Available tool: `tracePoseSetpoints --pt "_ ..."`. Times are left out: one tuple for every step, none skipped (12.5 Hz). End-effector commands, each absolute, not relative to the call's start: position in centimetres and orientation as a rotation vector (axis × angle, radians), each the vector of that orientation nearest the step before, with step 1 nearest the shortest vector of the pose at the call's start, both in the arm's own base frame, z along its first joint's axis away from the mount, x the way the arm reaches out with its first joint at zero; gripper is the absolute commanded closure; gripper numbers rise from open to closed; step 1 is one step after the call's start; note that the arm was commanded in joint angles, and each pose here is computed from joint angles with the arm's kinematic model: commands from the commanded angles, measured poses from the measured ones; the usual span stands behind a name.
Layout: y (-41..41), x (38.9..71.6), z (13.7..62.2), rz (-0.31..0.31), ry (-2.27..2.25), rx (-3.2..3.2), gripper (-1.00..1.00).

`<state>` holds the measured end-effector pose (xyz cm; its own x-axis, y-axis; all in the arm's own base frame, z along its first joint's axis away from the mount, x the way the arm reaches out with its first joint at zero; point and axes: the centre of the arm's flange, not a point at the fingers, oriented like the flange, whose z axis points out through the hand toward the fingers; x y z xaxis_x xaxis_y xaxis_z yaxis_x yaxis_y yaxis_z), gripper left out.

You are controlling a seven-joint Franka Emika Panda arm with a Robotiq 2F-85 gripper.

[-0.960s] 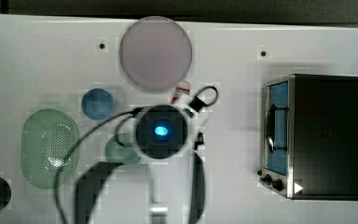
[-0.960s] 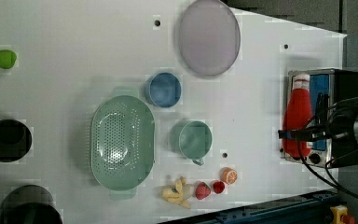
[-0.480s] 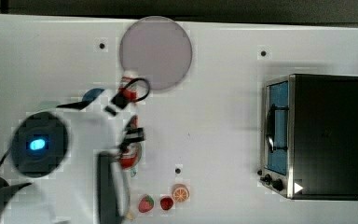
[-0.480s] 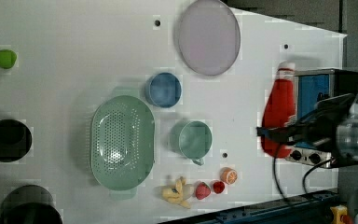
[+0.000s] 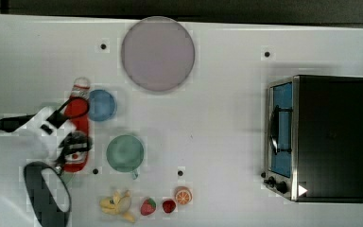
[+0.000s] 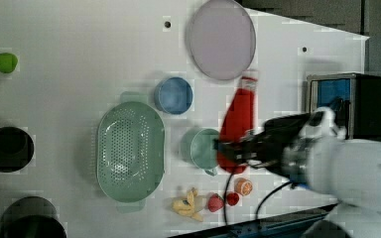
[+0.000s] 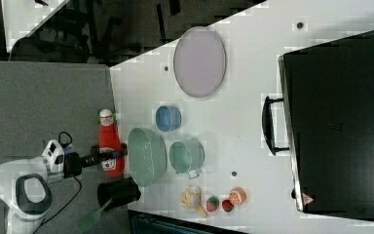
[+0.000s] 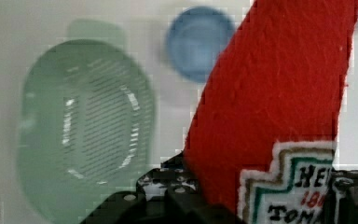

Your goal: Pick Ketchup from the table and place it in strainer.

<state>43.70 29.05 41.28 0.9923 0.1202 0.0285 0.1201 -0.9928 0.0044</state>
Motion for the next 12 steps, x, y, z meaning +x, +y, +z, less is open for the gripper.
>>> tracePoseSetpoints --pt "32.7 43.1 38.1 0.002 -0.139 3.21 -0.26" --pt "34.2 42.8 36.8 -0.013 -0.191 3.242 -0.26" --pt "35.5 42.4 35.3 -0.036 -0.235 3.273 -0.26" --pt "36.7 41.9 33.8 -0.065 -0.257 3.296 -0.26" --pt "37.6 41.4 32.2 -0.093 -0.256 3.314 -0.26" --pt "38.3 41.0 30.8 -0.112 -0.231 3.329 -0.26" --pt "39.0 40.8 29.4 -0.124 -0.208 3.352 -0.26" --pt "39.5 40.8 28.2 -0.131 -0.2 3.378 -0.26" --pt "39.8 40.8 27.1 -0.146 -0.21 3.401 -0.26" --pt "39.8 40.8 25.9 -0.171 -0.222 3.411 -0.26" --pt "39.8 40.7 24.8 -0.194 -0.21 3.405 -0.32" --pt "39.7 40.6 23.8 -0.203 -0.183 3.393 -0.51"
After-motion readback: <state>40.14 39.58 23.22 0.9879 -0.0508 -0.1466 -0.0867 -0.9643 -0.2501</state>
